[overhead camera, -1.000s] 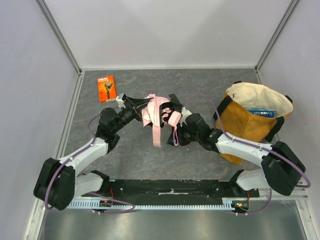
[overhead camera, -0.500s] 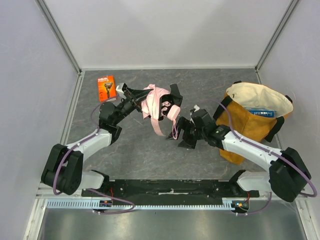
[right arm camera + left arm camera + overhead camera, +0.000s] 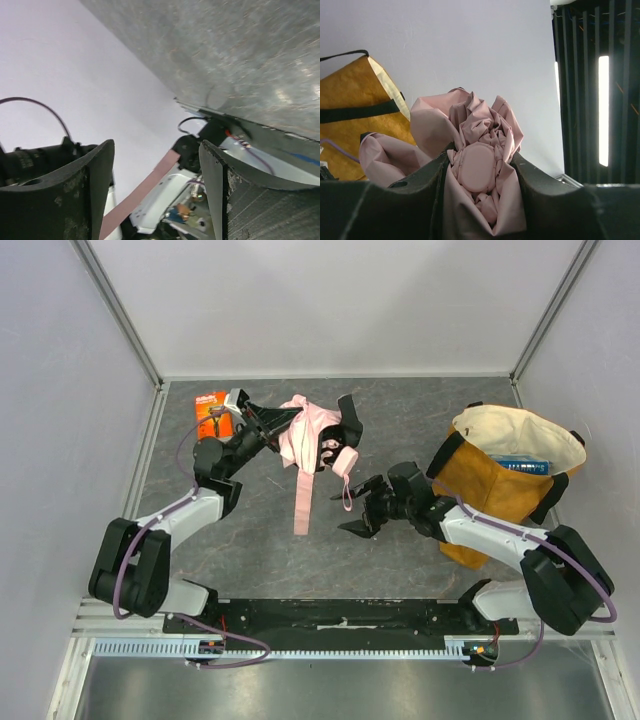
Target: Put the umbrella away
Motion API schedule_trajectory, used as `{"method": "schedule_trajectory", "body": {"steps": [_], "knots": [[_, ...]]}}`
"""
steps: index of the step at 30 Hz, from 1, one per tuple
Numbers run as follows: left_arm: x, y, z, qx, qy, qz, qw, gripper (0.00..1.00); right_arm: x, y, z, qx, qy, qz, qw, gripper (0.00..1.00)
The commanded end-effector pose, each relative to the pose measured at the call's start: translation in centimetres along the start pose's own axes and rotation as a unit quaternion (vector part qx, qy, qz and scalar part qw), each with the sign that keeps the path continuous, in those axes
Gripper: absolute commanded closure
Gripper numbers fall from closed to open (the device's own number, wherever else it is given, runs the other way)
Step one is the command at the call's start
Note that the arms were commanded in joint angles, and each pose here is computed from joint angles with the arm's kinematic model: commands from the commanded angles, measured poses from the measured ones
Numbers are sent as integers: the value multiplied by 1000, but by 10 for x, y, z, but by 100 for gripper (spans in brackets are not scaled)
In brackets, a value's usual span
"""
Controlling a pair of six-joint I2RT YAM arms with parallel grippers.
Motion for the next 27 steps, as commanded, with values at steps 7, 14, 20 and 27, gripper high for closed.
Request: {"method": "schedule_trajectory", "body": {"steps": [7,14,20,27], "knots": [[-15,-30,0,-91,43,68,993,98,10,88,8,-71,25,-111,991,25],[-23,-24,-9,-96,46,69,992,98,-3,105,22,-72,44,-112,990,27],[-27,-23,-13,-116,47,59,990,98,-6,88,18,-73,24,-96,992,28],[-25,-28,-15,-126,50,59,989,98,-8,66,16,-70,14,-76,995,25]]}}
Point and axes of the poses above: each gripper's point midway between its finger pads, its own x axis back along the fingers, its own y axis along the line the jaws close on, z = x × y, the point moved 3 cm from there along x, back along the fingers, and after that the axes turned 10 degrees about x, right-handed, at the moved point
